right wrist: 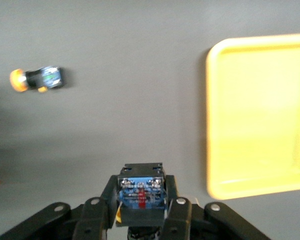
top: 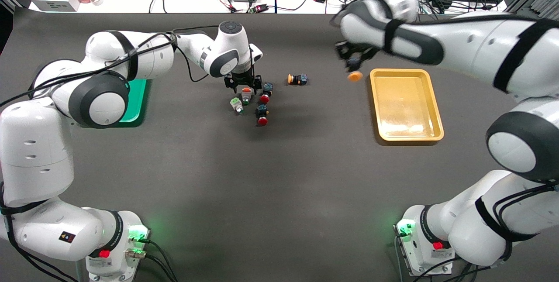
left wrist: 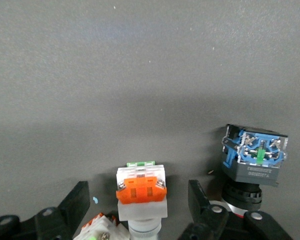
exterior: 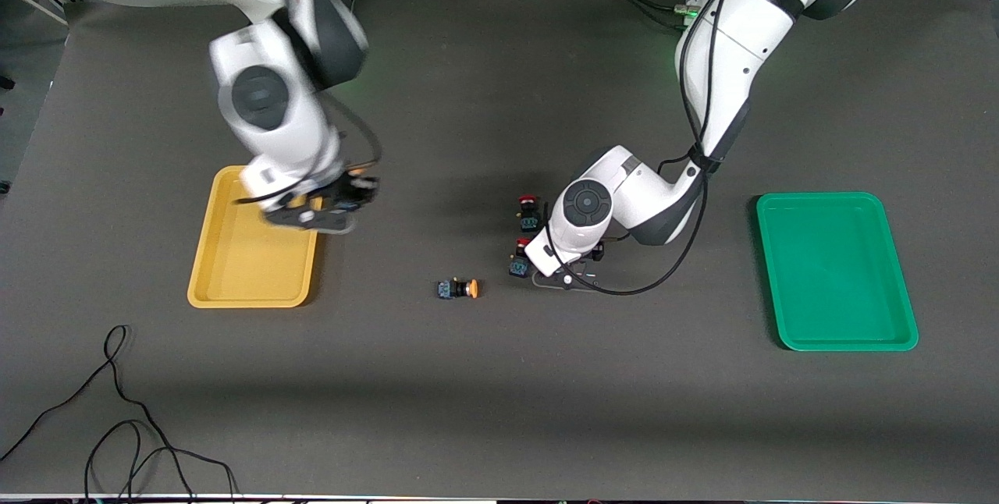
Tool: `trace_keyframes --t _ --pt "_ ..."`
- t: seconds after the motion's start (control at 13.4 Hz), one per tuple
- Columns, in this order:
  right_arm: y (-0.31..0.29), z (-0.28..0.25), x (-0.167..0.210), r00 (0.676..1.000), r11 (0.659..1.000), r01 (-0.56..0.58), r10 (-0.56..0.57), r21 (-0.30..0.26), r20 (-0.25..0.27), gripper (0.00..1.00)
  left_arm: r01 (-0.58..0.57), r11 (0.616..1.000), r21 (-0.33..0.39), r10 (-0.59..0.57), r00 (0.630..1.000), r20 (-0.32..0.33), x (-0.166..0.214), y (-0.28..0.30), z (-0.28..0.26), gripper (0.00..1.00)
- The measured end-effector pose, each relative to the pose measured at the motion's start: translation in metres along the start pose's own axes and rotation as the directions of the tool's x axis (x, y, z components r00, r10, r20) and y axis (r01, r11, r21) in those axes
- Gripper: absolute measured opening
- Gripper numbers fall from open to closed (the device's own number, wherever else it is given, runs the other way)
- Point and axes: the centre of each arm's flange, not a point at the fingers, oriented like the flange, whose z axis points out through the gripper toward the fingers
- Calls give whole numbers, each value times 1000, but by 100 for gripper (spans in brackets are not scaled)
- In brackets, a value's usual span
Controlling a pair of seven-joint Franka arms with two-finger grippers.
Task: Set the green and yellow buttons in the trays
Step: 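Carry the yellow button and orange block to the yellow and green trays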
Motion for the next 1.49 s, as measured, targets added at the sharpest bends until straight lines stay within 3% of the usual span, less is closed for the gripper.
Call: trace_keyframes --t 0.15,0.37,0.45,0.67,0.9,1.19,1.49 --pt "88 1 26 999 999 40 -40 8 9 41 -2 1000 3 2 1000 12 -2 0 8 82" --pt "202 10 41 996 996 87 -88 21 17 41 0 1000 5 0 1000 15 -1 -1 10 45" --pt "230 17 42 994 993 114 -114 23 4 41 0 1000 4 0 1000 13 0 -1 8 41" --pt "282 63 36 986 988 153 -152 10 -62 41 8 1000 2 -8 1000 12 2 -2 7 41" --pt "284 124 18 982 988 157 -155 10 -104 41 74 997 15 -74 997 36 15 -16 -12 41" --pt "281 180 20 979 980 182 -173 82 -107 41 258 964 62 -264 958 117 38 -63 -138 41" --pt "282 220 27 974 974 211 -202 85 -103 41 361 919 158 -386 906 173 43 -162 -244 41"
